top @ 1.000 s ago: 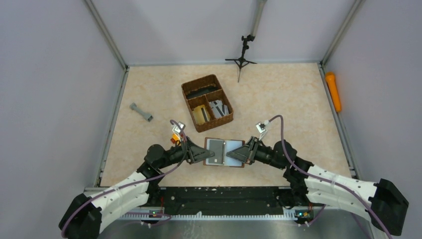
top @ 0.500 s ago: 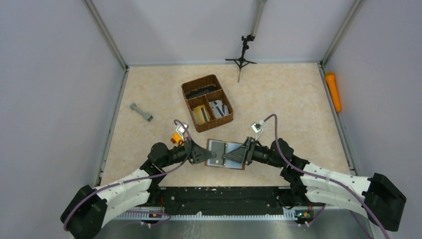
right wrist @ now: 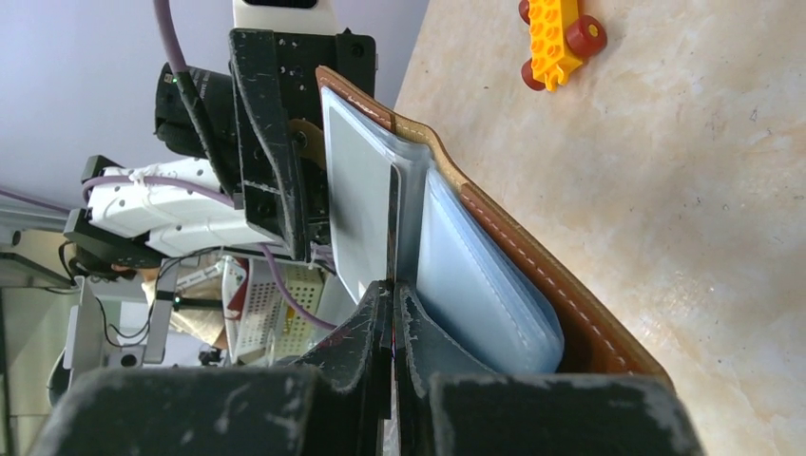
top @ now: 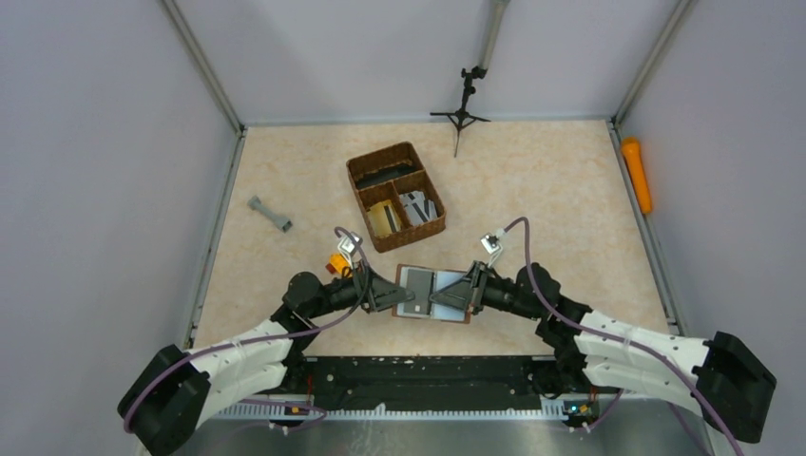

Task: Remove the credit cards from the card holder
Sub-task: Remove the credit card from the card holder.

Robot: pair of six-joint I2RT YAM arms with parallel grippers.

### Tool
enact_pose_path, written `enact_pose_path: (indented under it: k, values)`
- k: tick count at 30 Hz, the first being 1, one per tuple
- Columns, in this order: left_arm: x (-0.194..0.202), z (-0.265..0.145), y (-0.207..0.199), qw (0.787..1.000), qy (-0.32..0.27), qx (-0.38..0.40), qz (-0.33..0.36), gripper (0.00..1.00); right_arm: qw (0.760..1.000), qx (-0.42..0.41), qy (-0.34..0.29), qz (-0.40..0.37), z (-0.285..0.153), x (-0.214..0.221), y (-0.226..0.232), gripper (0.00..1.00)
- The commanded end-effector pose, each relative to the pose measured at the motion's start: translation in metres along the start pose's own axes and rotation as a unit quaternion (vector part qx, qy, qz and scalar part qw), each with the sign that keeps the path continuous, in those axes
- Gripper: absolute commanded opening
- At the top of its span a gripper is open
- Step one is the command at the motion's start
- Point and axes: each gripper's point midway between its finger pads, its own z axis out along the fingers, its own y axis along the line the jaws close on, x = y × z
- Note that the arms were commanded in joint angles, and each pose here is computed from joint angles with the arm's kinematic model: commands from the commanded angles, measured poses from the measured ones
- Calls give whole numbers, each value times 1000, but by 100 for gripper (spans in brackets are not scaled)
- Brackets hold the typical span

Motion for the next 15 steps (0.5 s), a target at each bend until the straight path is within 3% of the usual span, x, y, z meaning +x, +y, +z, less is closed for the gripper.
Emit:
enact_pose_path:
  k: [1,6,11,15]
  values:
    - [-1,-2,-23,998,-6,46,34,31,1000,-6,-28,-9,-3,-17,9,0]
    - [-2,-3,-20,999,-11,39,35,10,1000,-3,-20,-11,-5,-15,8,0]
    - [-3,-5,-24,998,-16,43,38,3,1000,7,-13,-16,-7,-13,4,0]
    - [-4,-6,-24,998,-22,42,38,3,1000,17,-10,-19,-10,-10,0,0]
